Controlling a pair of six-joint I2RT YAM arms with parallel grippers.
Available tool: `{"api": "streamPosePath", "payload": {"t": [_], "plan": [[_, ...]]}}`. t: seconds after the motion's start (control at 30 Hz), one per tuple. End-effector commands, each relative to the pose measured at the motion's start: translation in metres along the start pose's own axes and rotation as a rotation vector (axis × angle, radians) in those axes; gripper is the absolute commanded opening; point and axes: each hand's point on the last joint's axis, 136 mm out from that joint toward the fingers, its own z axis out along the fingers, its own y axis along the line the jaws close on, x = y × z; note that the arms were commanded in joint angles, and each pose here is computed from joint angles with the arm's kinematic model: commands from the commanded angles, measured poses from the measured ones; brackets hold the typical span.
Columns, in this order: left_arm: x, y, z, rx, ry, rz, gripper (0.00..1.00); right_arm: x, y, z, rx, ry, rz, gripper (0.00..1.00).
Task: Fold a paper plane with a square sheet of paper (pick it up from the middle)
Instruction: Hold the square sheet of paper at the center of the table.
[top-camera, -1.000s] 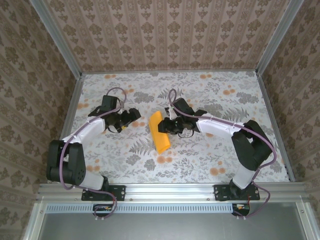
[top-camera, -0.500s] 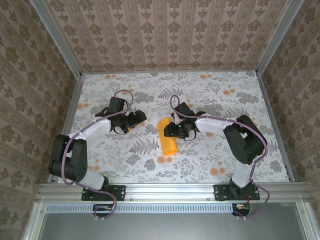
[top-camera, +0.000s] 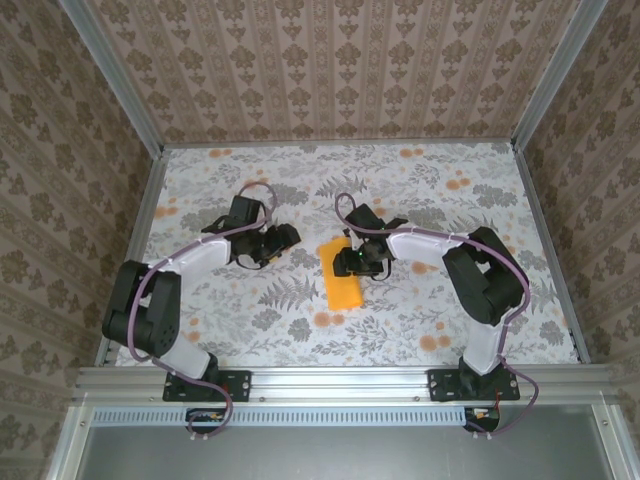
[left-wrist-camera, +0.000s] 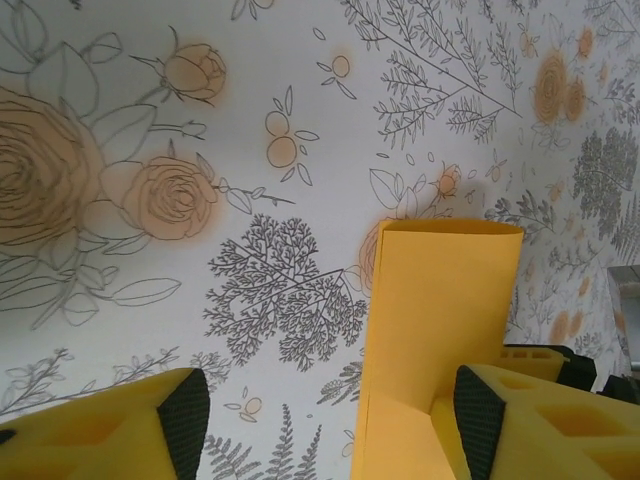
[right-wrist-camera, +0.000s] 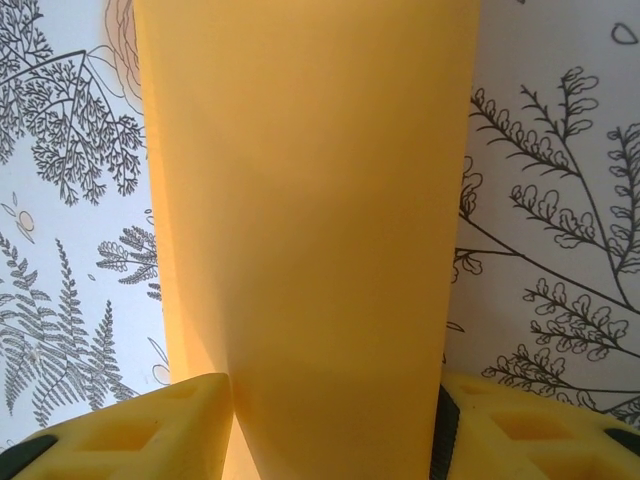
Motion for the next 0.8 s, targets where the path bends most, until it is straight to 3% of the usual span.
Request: {"api": "streamPosePath", "payload": {"t": [0.0,0.17,0.37,0.77], "plan": [[0.005,-0.017,0.01,0.066,0.03,0.008,0.6,0.005,-0.013,0.006,0.063,0.037,0.016,0.54],[0.008,-0.034,0.022,0.122,0.063,0.037,0.4,0.007,-0.02,0.01,0.097,0.054,0.051,0.54],[0.031,-0.055,0.048,0.153,0.148,0.079,0.23,0.012,-0.024,0.017,0.112,0.078,0.11,0.54],[0.046,-0.049,0.082,0.088,0.224,0.073,0.08,0.015,-0.022,0.022,0.087,0.1,0.159,0.54]]}}
